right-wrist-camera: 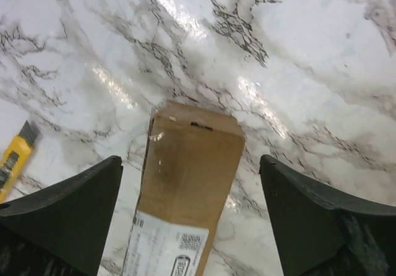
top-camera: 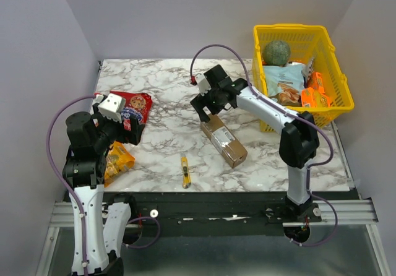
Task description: Unpack the express box
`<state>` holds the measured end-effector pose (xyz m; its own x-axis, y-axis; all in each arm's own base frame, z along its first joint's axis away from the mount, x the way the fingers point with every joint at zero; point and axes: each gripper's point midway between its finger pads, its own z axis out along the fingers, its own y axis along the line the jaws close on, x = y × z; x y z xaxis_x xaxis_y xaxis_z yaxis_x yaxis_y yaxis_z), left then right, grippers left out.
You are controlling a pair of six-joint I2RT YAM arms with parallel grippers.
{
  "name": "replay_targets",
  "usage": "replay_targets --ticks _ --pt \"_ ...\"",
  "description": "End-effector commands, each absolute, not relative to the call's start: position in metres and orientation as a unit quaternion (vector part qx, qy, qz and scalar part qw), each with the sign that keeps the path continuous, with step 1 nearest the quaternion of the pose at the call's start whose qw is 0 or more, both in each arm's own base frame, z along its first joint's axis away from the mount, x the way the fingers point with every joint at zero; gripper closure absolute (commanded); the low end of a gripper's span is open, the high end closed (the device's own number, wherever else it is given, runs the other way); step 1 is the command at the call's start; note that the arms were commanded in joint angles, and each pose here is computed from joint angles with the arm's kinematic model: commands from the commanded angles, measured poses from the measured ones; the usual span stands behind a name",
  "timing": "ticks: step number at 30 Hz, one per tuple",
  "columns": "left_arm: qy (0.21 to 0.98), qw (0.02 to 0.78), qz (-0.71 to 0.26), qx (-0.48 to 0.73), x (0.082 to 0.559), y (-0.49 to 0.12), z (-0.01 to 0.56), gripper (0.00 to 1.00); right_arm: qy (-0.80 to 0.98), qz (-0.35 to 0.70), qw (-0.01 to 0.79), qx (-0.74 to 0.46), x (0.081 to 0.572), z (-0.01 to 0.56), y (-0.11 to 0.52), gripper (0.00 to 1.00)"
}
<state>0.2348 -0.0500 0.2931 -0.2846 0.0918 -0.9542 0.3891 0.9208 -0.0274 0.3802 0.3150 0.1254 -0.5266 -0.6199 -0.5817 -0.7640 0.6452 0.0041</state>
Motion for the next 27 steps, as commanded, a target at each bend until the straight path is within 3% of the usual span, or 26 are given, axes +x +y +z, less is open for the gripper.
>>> replay_targets --ticks 1,4,5,7,8,10,11,12,19,27 --pt "0.781 0.589 -0.135 0.156 0.233 -0.053 0.303 0.01 0.845 0.084 0.323 -0.417 0.353 0.175 0.271 0.02" --pt "0.779 0.592 -0.128 0.159 0.236 -0.051 0.301 0.01 0.831 0.099 0.322 -0.442 0.308 0.193 0.243 0.09" --pt "0.777 0.596 -0.121 0.164 0.239 -0.049 0.301 0.01 0.838 0.102 0.289 -0.452 0.286 0.171 0.230 0.12" --pt "0.776 0.598 -0.112 0.168 0.242 -0.047 0.301 0.01 0.819 0.133 0.284 -0.480 0.249 0.179 0.216 0.26" --pt "0.774 0.600 -0.105 0.171 0.244 -0.045 0.301 0.01 0.823 0.132 0.253 -0.491 0.228 0.157 0.202 0.34" --pt "0.774 0.600 -0.096 0.181 0.247 -0.043 0.301 0.01 0.816 0.122 0.245 -0.509 0.208 0.148 0.182 0.79" --pt "0.773 0.601 -0.092 0.183 0.248 -0.042 0.302 0.01 0.815 0.114 0.237 -0.517 0.201 0.139 0.174 0.95" --pt "0.773 0.599 -0.088 0.188 0.250 -0.041 0.301 0.01 0.812 0.104 0.209 -0.535 0.188 0.115 0.161 0.99" --pt "0.773 0.600 -0.093 0.185 0.260 -0.041 0.300 0.01 0.779 0.057 0.215 -0.586 0.188 0.068 0.140 0.99" --pt "0.778 0.595 -0.092 0.181 0.259 -0.039 0.299 0.01 0.757 0.072 0.281 -0.586 0.235 0.084 0.183 0.99"
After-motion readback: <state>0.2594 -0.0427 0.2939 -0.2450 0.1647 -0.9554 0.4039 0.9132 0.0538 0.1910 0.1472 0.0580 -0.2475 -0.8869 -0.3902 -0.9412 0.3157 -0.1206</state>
